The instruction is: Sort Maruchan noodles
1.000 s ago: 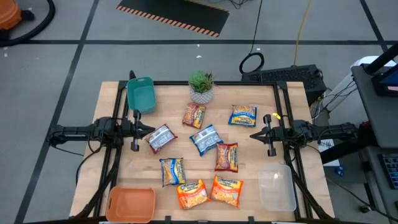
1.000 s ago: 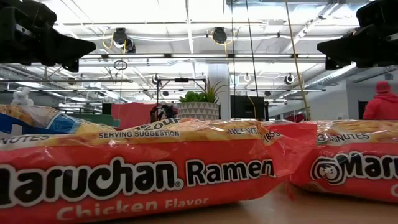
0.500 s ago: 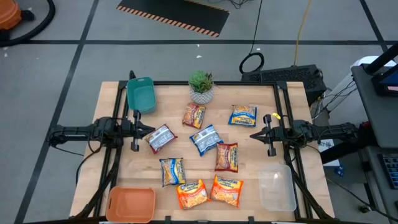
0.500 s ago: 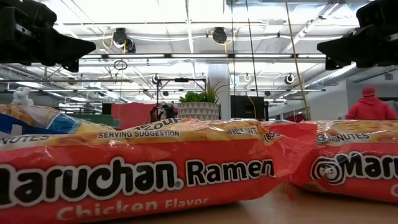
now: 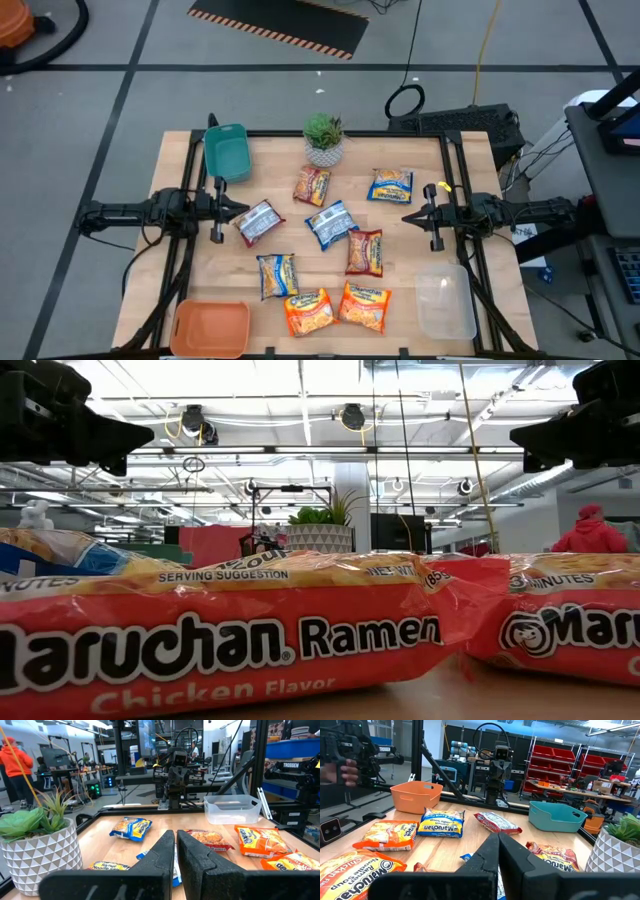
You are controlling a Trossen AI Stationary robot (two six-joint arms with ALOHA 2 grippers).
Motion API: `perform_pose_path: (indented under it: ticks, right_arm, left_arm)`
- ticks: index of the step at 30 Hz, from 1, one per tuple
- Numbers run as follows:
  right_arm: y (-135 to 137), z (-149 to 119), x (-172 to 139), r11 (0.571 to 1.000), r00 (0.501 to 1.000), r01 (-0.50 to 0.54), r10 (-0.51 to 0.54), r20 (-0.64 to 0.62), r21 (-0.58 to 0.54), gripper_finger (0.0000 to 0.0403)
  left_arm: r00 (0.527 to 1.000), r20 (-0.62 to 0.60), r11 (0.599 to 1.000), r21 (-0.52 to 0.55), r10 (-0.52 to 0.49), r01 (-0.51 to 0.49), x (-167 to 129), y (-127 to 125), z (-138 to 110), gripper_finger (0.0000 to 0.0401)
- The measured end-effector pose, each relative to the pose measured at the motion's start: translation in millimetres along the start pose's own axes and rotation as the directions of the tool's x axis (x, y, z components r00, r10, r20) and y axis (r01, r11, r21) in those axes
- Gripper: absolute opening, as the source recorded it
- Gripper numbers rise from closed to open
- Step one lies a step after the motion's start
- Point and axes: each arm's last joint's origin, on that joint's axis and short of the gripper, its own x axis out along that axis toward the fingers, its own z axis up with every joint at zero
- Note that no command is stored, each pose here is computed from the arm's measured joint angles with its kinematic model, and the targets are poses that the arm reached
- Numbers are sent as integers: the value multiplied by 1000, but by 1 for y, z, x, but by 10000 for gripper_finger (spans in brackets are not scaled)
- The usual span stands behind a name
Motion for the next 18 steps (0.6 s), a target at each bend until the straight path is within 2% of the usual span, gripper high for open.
perform_pose_path:
  ticks: [5,7,9,11,15,18]
  right_arm:
    - [0,0,0,994,1000,0,0,1,110,0]
    - [0,1,0,981,1000,1,-2,9,195,0]
    - [-1,5,0,935,999,10,-28,45,355,0]
    - [-3,7,0,895,995,27,-65,69,445,0]
    - [-5,7,0,876,987,108,-153,57,471,0]
    - [-5,5,2,852,985,132,-168,27,506,0]
  left_arm:
    - [1000,0,1000,0,0,0,0,0,0,26]
    - [1000,0,1000,0,0,0,0,0,0,26]
    - [1000,1,1000,1,0,0,0,0,0,26]
    - [1000,8,1000,1,1,-1,0,0,1,26]
    - [1000,10,1000,1,1,-1,0,0,1,26]
    - [1000,9,1000,1,2,-2,0,0,1,26]
